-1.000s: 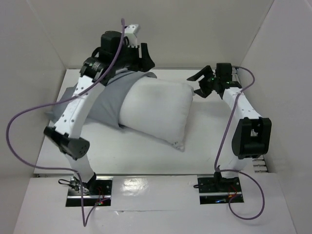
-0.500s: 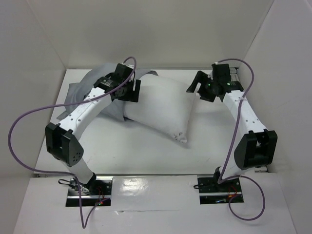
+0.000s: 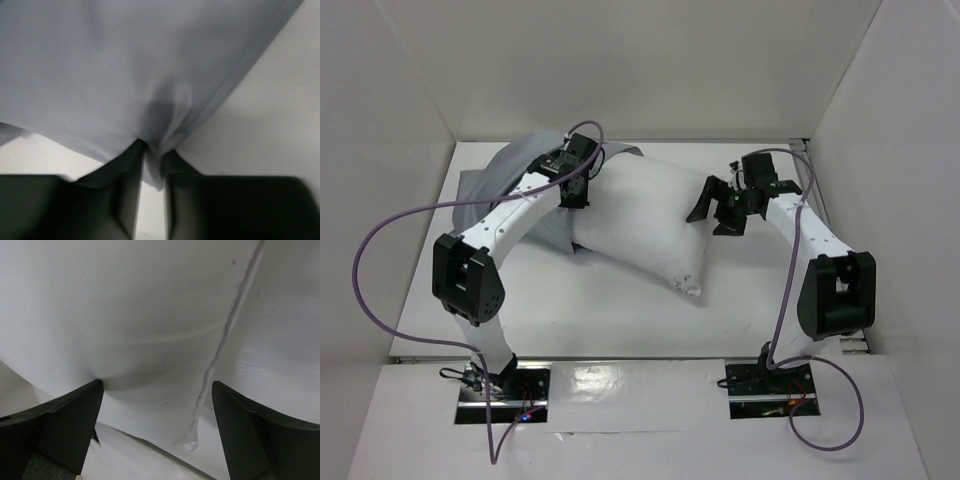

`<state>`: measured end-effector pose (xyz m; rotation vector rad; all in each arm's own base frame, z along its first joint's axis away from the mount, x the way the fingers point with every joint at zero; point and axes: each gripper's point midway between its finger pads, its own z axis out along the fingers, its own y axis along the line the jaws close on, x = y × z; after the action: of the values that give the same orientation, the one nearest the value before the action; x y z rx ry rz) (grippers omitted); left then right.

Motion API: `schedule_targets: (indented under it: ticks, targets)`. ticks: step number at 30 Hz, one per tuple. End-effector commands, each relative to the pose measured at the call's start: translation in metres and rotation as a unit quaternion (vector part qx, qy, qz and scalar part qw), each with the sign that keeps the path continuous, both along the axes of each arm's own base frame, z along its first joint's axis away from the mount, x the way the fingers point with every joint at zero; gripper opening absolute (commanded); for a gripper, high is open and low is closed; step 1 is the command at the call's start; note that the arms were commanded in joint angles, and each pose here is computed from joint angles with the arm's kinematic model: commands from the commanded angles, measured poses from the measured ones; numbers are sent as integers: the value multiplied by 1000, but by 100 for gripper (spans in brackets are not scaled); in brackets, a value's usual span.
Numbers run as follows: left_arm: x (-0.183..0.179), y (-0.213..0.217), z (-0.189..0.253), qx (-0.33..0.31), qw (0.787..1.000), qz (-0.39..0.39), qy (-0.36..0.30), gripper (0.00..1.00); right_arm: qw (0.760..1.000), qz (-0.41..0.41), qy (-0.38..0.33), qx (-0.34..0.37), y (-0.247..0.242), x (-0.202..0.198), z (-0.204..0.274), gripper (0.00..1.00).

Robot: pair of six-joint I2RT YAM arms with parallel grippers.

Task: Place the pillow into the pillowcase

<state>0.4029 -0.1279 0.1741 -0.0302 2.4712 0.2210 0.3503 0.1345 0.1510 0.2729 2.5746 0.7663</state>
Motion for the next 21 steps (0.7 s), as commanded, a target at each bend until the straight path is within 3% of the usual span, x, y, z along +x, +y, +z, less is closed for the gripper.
schedule_targets:
  ticks: [1,2,3,5,6,7,8,10,11,12,14,15,16,17,18,21]
  targets:
    - [12,7,26,-13,999,16,-26,29,997,45,-11,54,20,5,-5,94]
    - [11,-5,28,-36,999,-14,-18,6,996,56,-13,64,30,3,-2,78]
    - [8,-24,33,-51,998,-44,-18,0,994,70,-5,84,41,0,-4,67]
    - [1,-66,54,-103,987,-118,-23,0,990,82,-17,112,62,3,4,34]
    - [-9,-110,74,-155,970,-185,-25,0,987,87,-32,135,69,10,12,3]
    - [-15,-120,66,-151,969,-196,-11,0,985,89,-20,148,76,6,15,0]
    - [-24,-158,98,-213,943,-257,-22,0,981,88,-51,165,81,18,30,0]
    - [-48,-213,131,-275,899,-341,-21,0,973,67,-82,204,87,28,68,0]
    - [-49,-238,166,-314,871,-375,-43,0,968,58,-119,216,88,38,89,0]
    - [-77,-267,190,-376,823,-426,-23,0,962,43,-138,232,89,43,113,0]
    - [-97,-289,226,-437,761,-478,-27,0,956,22,-185,226,89,48,143,0]
    - [-110,-299,249,-480,717,-505,-24,0,956,20,-192,220,95,45,153,0]
    - [-116,-300,255,-494,701,-513,-22,0,958,11,-198,209,94,45,154,0]
    - [-113,-296,256,-504,694,-514,-22,0,958,-7,-208,199,88,46,155,0]
    - [-106,-295,231,-509,701,-499,7,0,962,-19,-189,196,85,41,137,0]
    - [-82,-274,195,-495,742,-451,26,0,961,-36,-182,205,80,30,123,0]
